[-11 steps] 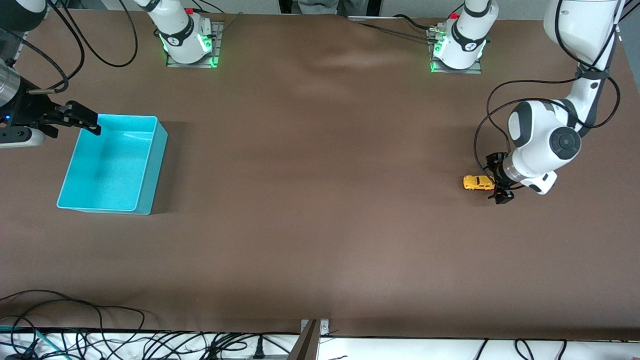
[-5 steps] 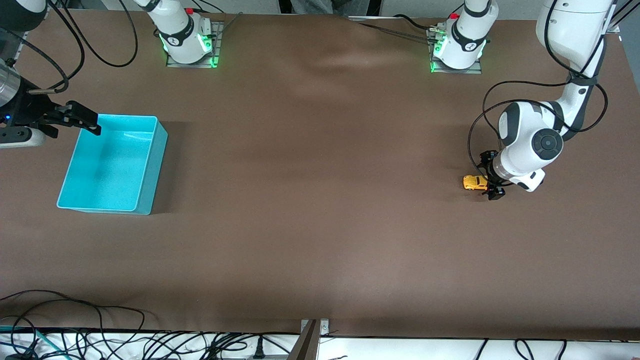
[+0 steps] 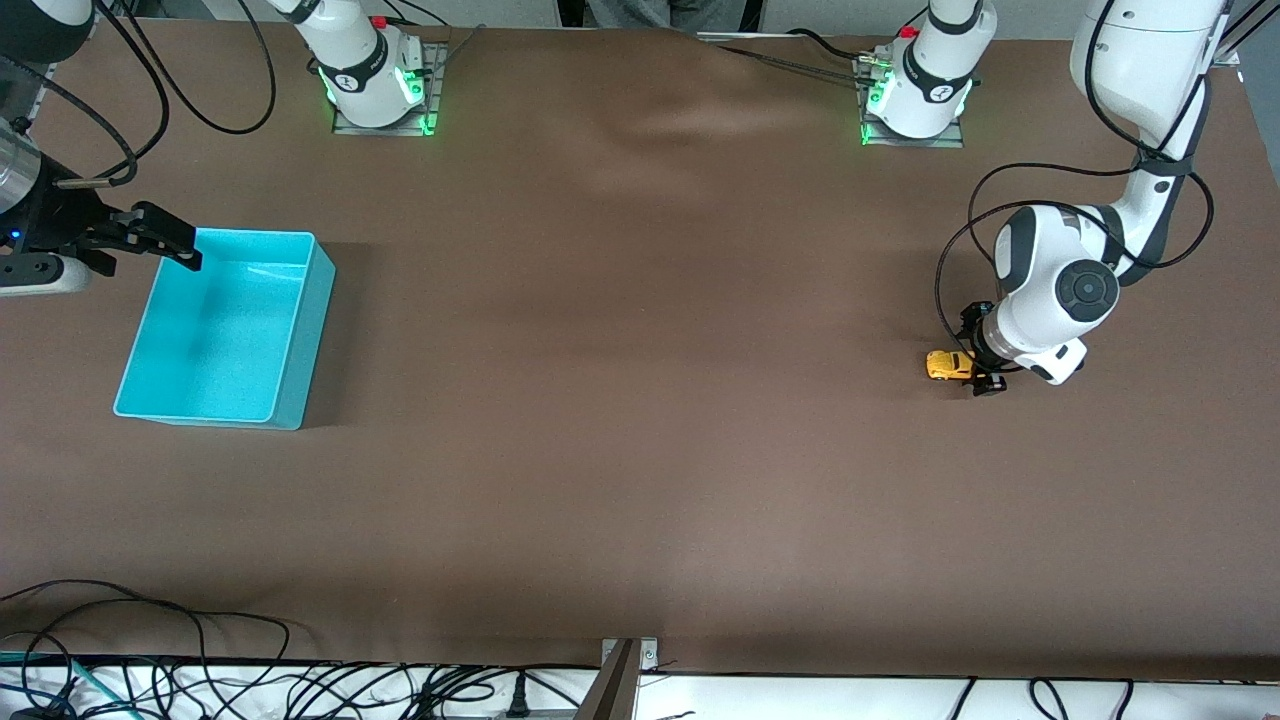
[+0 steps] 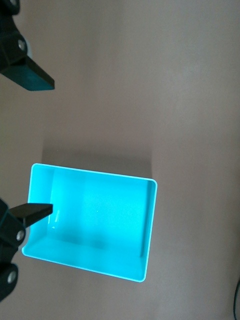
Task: Wind up and store yellow beetle car
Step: 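Close the left gripper on the yellow car's body, then drag the yellow car back and forth on the table with the left gripper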
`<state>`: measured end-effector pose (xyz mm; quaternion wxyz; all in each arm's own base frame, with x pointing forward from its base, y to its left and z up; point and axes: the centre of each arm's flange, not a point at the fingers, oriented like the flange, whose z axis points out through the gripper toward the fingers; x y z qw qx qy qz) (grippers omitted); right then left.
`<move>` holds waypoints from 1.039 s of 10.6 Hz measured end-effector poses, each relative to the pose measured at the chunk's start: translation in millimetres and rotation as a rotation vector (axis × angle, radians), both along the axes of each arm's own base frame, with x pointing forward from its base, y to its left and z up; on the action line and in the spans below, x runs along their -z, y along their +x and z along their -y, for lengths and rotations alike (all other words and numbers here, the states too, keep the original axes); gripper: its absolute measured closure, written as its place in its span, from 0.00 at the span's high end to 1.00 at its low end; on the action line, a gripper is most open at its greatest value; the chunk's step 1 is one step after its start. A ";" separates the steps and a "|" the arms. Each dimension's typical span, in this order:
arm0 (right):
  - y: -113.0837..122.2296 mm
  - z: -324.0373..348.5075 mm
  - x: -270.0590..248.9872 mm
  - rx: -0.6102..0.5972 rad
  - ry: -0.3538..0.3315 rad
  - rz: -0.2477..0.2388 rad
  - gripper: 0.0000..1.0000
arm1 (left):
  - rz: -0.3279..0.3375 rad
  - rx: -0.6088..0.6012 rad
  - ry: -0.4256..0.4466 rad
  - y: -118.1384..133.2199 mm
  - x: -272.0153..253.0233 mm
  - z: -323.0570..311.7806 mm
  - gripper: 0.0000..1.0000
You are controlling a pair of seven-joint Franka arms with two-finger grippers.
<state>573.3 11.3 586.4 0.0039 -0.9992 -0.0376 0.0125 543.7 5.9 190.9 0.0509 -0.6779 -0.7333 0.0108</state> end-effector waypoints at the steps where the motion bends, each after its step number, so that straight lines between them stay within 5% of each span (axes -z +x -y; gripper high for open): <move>1: 0.0 0.0 0.0 0.000 0.000 0.000 1.00 | 0.000 -0.004 0.000 -0.1 0.3 0.0 0.55; 2: 0.0 0.0 0.0 0.000 0.000 0.000 1.00 | 0.002 -0.006 0.000 0.6 -1.2 0.4 0.43; 6: 0.0 0.3 0.1 0.000 -0.002 0.000 1.00 | 0.044 -0.017 -0.008 17.8 -17.2 16.5 0.42; 11: 0.1 0.3 0.2 0.000 -0.003 0.000 1.00 | 0.069 -0.056 -0.074 17.7 -32.9 136.4 0.42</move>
